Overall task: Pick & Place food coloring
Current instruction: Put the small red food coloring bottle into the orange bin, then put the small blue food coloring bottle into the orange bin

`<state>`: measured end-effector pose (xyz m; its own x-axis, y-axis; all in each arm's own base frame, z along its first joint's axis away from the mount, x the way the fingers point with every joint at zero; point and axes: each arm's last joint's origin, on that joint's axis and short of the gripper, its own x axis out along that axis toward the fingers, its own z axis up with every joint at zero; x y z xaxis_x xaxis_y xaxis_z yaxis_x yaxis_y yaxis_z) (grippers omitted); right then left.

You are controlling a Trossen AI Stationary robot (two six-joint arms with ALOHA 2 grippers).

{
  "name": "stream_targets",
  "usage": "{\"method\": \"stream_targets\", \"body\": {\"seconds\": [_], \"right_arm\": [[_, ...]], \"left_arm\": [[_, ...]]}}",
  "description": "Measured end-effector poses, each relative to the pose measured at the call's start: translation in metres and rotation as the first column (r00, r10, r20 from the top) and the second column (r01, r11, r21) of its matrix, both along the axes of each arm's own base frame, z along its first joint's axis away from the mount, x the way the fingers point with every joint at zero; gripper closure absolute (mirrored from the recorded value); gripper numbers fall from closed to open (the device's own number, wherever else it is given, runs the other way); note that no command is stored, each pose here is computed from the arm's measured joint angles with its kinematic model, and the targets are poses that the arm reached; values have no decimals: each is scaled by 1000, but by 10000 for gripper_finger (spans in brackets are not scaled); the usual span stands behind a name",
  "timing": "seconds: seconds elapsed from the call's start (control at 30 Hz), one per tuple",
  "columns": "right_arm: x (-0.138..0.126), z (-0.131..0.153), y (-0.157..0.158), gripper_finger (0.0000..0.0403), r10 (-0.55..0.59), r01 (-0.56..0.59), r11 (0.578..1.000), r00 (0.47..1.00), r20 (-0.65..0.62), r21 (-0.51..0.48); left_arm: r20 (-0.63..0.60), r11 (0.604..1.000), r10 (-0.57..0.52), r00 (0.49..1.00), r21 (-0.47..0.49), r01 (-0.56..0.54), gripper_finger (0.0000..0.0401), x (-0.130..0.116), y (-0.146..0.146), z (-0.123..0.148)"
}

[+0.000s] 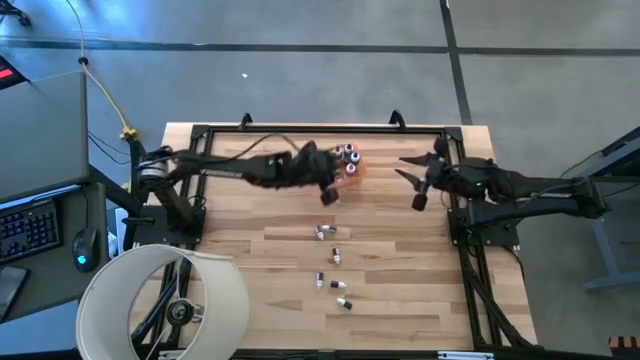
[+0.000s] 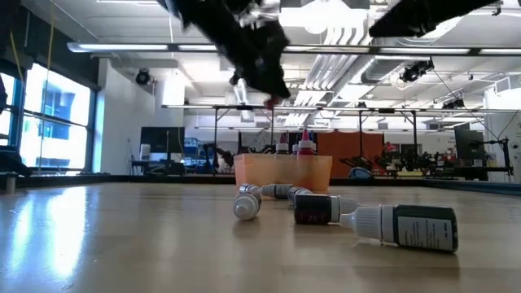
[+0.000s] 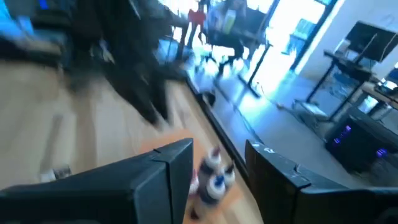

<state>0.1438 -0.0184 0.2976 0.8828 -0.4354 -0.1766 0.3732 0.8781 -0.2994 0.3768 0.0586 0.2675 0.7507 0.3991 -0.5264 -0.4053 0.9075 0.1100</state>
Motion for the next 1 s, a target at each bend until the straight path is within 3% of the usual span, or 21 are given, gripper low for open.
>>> {"method": "stream_targets", "body": {"seconds": [0.1,0.23,0.3,0.43,0.63,0.77,1.0], "right_arm": [[-2,5,1,263,38,-38,999,998,50,8],[-2,5,1,263,35,-35,999,998,47,7],[-1,4,1,263,35,-35,999,999,41,3],[0,4,1,263,36,-36,999,999,36,1],[0,3,1,263,36,-36,999,999,35,1],[0,3,1,263,36,-36,999,999,34,1],[3,-10,1,263,23,-25,997,999,32,68]], "left_arm": [[-75,997,-2,997,-78,-4,352,1,31,-25],[-31,988,-38,999,-152,33,340,10,59,-43],[-77,982,4,997,-190,-18,329,9,69,-60],[-57,956,118,991,-262,-129,312,11,86,-76],[-45,932,161,986,-323,-167,305,7,96,-76],[-37,928,120,992,-351,-125,306,6,94,-73],[7,900,16,1000,-435,-12,325,-14,75,-26]]}}
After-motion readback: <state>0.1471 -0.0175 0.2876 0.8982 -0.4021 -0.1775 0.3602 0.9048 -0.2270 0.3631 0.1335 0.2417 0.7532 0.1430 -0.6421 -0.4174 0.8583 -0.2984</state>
